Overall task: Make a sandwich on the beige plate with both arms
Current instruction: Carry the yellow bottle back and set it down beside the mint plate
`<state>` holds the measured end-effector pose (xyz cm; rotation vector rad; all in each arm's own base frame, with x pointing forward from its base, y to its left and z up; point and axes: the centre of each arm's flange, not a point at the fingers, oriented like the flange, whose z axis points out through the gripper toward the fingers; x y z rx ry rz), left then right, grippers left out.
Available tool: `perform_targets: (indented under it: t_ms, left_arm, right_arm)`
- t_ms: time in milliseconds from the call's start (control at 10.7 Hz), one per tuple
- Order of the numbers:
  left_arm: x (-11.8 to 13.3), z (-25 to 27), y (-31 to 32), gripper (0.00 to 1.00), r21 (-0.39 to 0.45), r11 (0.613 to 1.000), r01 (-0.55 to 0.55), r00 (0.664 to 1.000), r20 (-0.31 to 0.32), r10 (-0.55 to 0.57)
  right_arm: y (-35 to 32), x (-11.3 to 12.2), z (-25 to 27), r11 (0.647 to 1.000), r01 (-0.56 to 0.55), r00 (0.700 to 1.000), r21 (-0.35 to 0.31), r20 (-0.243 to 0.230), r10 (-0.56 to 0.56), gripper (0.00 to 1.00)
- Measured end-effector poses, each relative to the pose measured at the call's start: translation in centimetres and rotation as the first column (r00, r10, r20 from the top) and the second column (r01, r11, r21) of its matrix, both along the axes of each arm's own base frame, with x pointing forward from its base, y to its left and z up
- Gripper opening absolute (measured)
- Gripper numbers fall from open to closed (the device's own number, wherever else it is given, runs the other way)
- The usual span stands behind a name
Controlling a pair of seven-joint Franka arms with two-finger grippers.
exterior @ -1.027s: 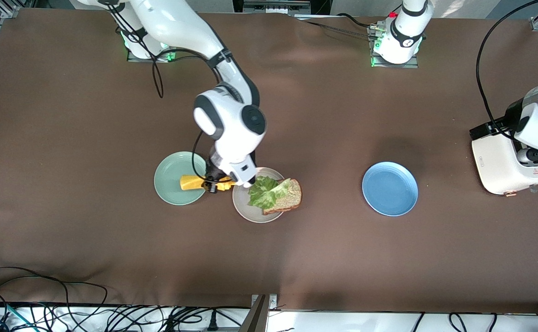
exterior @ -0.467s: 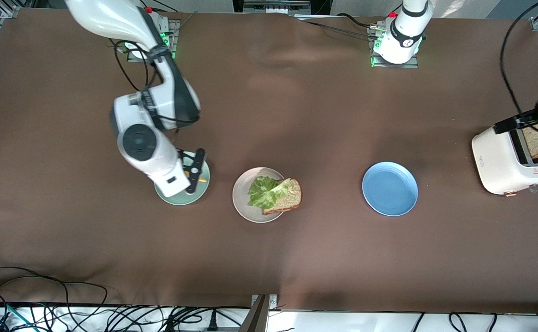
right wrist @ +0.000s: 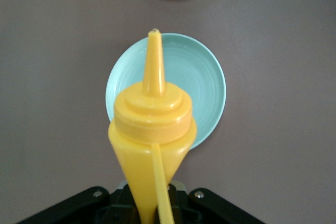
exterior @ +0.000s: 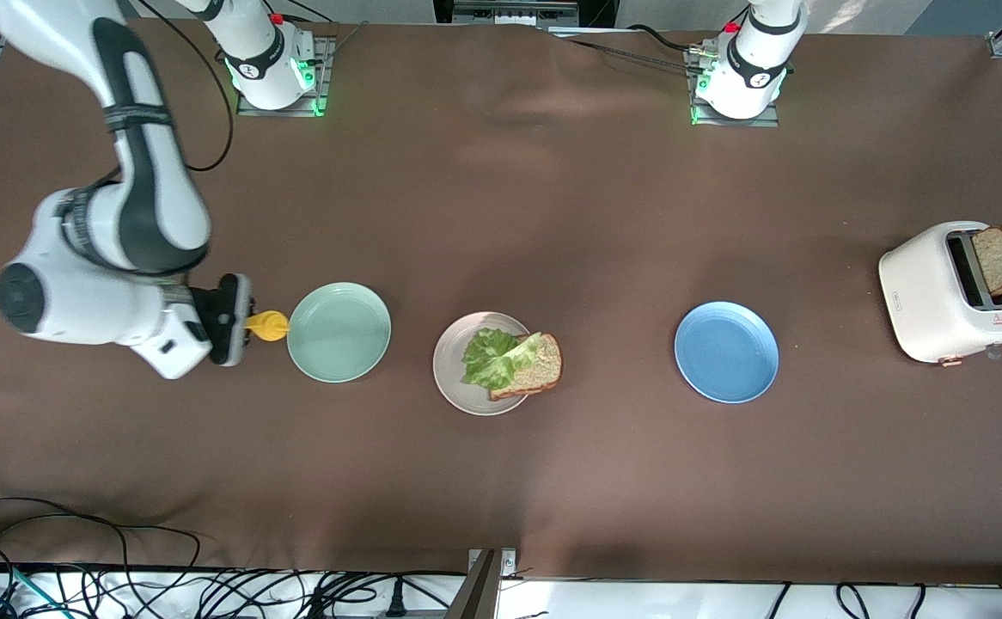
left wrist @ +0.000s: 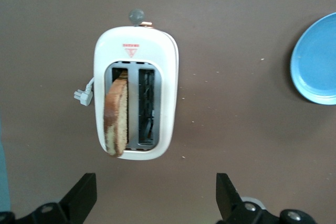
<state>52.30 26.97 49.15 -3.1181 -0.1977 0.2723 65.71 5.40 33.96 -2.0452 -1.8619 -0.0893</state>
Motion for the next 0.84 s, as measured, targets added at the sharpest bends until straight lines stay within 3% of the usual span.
perform_targets:
  t_ms: [187, 467, 840]
  left_arm:
    - [-0.7, -5.0, 3.9, 1.0, -0.072, 0.997, -0.003, 1.0, -0.014, 0.002]
    - [0.0, -8.3, 4.5, 1.0, -0.093, 0.996, 0.012, 0.999, -0.031, -0.015]
    - [0.6, -12.1, 5.8, 1.0, -0.068, 0.997, 0.033, 0.998, -0.054, -0.037]
  right_arm:
    - [-3.5, -0.4, -1.3, 0.991, -0.017, 1.0, 0.13, -0.004, 0.017, 0.06]
    - [-7.5, -0.7, -4.7, 0.944, -0.034, 0.999, 0.328, 0.025, 0.027, 0.06]
    - [-11.8, -1.0, -8.0, 0.876, -0.059, 0.993, 0.478, 0.116, 0.004, 0.06]
